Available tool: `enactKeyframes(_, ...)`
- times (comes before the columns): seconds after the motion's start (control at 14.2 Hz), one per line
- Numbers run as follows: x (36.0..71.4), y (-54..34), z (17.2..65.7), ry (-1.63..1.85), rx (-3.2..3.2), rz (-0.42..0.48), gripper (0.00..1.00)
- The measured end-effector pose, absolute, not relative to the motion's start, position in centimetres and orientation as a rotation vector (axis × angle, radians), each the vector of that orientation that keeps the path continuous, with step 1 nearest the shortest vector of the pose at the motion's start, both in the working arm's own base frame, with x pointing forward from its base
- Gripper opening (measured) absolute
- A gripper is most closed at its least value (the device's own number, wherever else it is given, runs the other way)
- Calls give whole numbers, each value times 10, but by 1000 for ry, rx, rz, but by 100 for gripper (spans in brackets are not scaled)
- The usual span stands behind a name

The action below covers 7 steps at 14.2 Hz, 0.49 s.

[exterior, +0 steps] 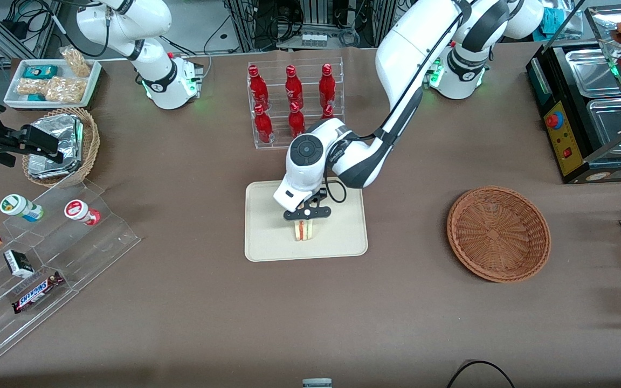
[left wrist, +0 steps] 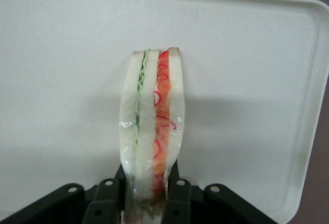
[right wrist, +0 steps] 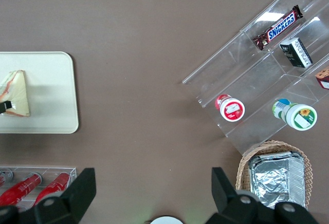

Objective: Place sandwich from basket to tray
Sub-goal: 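Lower the sandwich onto the tray and open the left gripper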

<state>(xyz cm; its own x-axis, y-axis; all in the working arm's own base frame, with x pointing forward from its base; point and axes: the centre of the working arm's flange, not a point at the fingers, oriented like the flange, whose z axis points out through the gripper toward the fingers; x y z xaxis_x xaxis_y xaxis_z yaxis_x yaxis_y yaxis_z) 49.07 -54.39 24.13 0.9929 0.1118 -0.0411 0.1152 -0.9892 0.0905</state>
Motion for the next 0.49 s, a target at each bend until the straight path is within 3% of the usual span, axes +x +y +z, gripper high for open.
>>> enactKeyframes(0.42, 498, -545, 272, 176, 3030, -21, 98)
enactKeyframes(0.49, 499, -542, 289, 178, 3040, -21, 100)
